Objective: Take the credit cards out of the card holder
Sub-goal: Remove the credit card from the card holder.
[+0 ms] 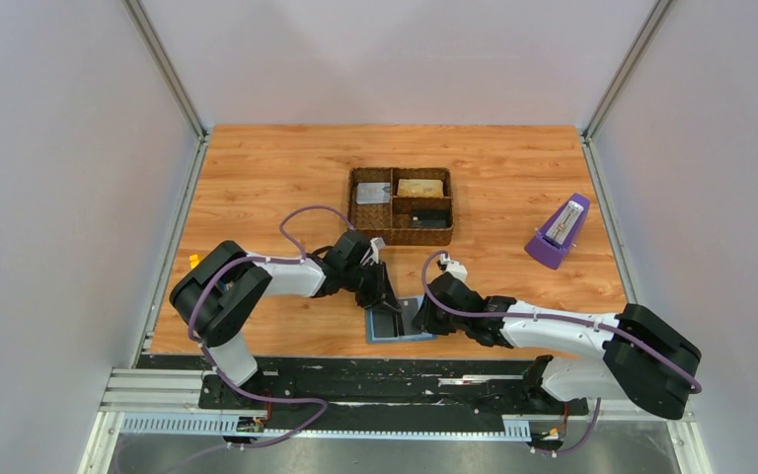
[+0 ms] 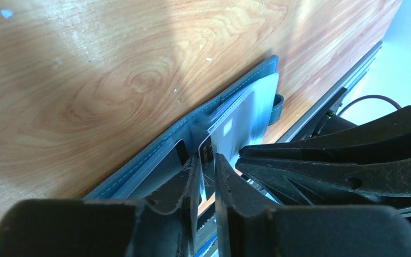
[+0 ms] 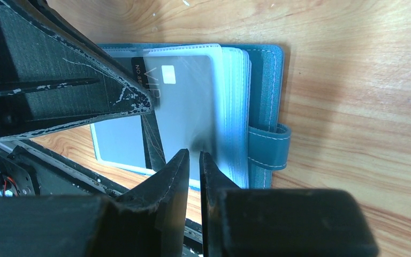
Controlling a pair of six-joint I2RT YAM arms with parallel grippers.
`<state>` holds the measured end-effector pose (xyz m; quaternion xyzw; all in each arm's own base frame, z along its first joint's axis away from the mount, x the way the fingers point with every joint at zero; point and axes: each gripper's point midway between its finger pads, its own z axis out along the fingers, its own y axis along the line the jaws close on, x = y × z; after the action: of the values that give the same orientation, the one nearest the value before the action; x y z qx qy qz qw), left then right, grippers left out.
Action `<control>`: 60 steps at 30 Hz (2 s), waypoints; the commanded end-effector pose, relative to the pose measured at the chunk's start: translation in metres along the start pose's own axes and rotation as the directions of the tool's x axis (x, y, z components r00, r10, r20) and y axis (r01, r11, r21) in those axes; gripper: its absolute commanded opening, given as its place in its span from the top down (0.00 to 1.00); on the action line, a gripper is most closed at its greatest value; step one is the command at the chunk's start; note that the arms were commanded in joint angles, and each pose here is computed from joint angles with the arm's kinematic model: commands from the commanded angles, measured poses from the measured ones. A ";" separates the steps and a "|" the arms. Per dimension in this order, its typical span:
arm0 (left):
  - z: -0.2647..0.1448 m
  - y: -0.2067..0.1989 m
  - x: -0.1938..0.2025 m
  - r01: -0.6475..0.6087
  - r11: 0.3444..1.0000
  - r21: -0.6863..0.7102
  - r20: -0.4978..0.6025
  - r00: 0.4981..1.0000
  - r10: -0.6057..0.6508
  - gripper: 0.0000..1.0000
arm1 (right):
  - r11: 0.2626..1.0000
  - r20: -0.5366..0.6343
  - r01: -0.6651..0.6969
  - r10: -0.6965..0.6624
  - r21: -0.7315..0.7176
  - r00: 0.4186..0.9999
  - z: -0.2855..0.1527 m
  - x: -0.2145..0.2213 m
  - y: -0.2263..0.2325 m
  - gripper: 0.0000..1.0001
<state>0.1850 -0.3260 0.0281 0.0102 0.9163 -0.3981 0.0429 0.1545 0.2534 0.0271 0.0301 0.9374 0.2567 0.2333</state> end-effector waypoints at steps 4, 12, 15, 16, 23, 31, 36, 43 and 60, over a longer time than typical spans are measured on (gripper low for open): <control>-0.010 -0.025 -0.001 0.018 0.994 0.104 0.013 1.000 -0.020 0.93 | 1.000 0.008 -0.016 0.016 0.000 1.000 0.000 0.000 -0.003 0.85; -0.027 -0.003 -0.013 0.044 0.999 -0.002 0.075 0.996 -0.044 1.00 | 1.000 0.009 -0.028 0.028 0.011 1.000 0.000 -0.001 -0.008 0.85; -0.034 0.003 -0.013 0.063 0.998 0.004 0.080 0.995 -0.063 1.00 | 0.999 0.012 -0.034 0.034 0.012 0.999 0.000 -0.002 -0.009 0.85; -0.037 0.003 -0.016 0.063 0.998 0.012 0.088 0.994 -0.064 1.00 | 0.999 0.010 -0.034 0.034 0.013 0.999 0.000 -0.001 -0.009 0.85; -0.046 -0.002 -0.016 0.048 0.998 0.036 0.086 0.995 -0.051 1.00 | 1.000 0.012 -0.018 0.018 -0.013 1.000 -0.002 -0.007 0.000 0.84; -0.079 -0.015 -0.023 0.017 0.999 0.027 0.169 0.985 -0.022 1.00 | 0.979 0.062 0.077 -0.067 -0.190 0.996 -0.025 -0.028 0.044 0.68; -0.095 -0.025 -0.027 -0.008 1.000 0.025 0.218 0.976 0.002 1.00 | 0.965 0.130 0.096 -0.066 -0.246 0.989 -0.042 -0.044 0.059 0.50; -0.108 -0.045 -0.026 -0.015 0.995 0.100 0.242 0.970 -0.010 1.00 | 0.921 0.097 0.137 -0.109 -0.364 0.989 -0.059 -0.047 0.095 0.21; -0.117 -0.054 -0.027 -0.011 0.991 0.136 0.264 0.964 -0.025 1.00 | 0.947 0.035 0.118 -0.112 -0.300 0.993 -0.038 -0.046 0.107 0.22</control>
<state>0.1967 -0.2743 0.1344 -0.0469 0.8834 -0.4421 0.1481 0.1670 0.3082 0.1124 -0.0537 0.8932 0.3710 0.2482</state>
